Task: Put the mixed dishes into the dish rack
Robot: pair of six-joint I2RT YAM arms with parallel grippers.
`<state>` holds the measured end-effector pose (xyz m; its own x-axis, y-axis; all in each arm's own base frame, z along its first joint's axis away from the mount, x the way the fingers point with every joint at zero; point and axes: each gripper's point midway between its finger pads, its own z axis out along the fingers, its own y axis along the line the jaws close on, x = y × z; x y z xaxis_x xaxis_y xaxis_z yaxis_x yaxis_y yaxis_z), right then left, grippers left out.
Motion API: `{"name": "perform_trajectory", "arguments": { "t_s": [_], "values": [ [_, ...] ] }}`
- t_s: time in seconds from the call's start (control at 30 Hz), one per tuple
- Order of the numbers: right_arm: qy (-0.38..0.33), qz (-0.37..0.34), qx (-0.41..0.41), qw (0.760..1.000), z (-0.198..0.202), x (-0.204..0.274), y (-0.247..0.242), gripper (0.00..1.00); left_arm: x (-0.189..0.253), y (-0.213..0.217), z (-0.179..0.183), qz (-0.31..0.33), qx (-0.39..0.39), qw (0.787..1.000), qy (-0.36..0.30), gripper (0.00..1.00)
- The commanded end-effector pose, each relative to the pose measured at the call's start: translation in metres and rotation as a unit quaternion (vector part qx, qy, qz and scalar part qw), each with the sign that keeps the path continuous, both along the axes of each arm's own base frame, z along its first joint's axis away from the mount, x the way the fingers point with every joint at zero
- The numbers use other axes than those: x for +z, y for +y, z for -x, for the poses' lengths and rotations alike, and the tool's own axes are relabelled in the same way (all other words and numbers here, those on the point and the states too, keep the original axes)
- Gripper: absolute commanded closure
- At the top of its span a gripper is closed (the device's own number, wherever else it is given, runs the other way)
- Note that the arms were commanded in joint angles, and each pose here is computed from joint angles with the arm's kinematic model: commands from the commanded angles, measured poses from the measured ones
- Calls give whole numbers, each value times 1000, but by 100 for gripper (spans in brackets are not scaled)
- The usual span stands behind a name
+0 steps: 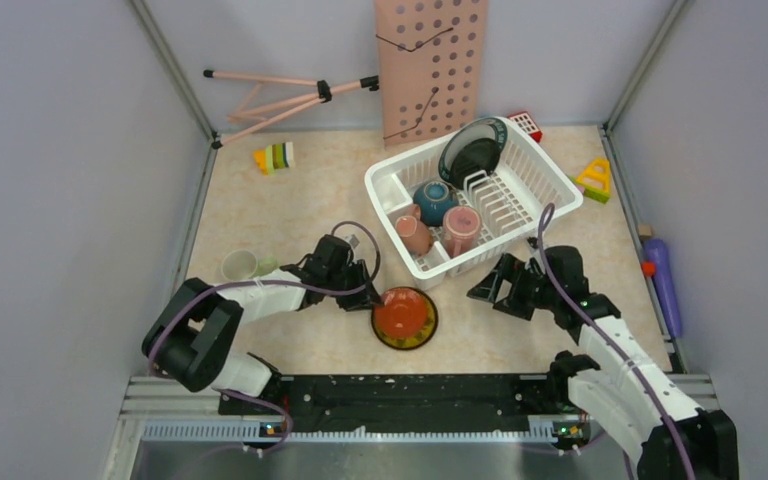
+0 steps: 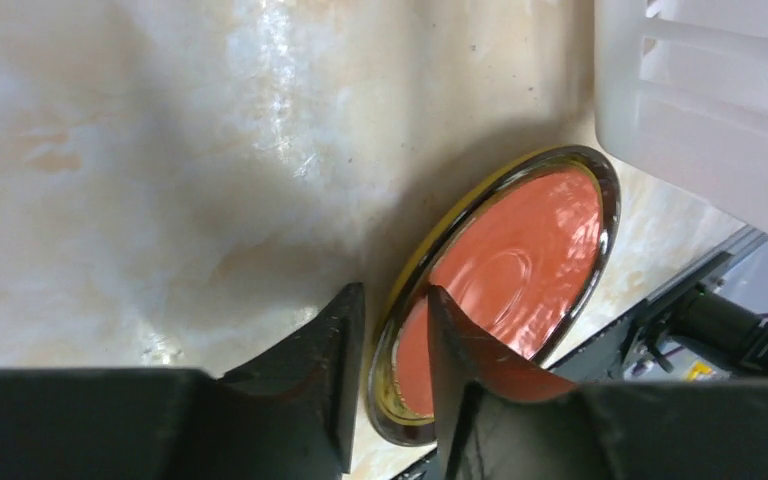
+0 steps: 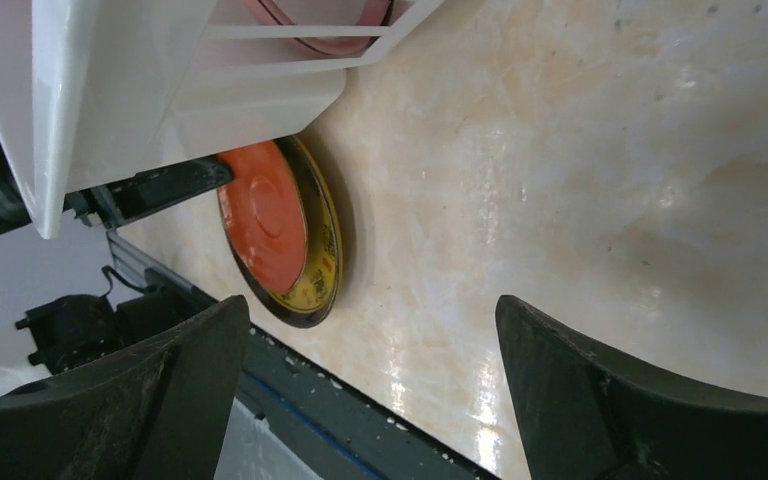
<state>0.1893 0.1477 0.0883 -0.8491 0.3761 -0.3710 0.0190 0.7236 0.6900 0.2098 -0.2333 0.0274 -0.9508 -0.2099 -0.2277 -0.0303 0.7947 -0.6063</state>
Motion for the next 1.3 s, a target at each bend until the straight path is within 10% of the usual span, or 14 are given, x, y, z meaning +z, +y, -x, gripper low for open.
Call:
{"name": "perform_trajectory", "arguments": {
  "t_s": [0.0,0.2,0.73,1.27],
  "values": [
    [-19,-60,35,997,-3,19,24,9,-16,3,9,-12,-18,1000,9,74],
    [3,-80,66,995,15,11,54,15,-11,-1,10,2,-34,999,6,95],
    [20,-98,62,993,21,0,99,44,-12,-4,22,38,-40,998,-3,69],
    [40,-39,46,997,15,-43,118,61,-5,-6,28,57,-71,995,-30,66]
  ]
}}
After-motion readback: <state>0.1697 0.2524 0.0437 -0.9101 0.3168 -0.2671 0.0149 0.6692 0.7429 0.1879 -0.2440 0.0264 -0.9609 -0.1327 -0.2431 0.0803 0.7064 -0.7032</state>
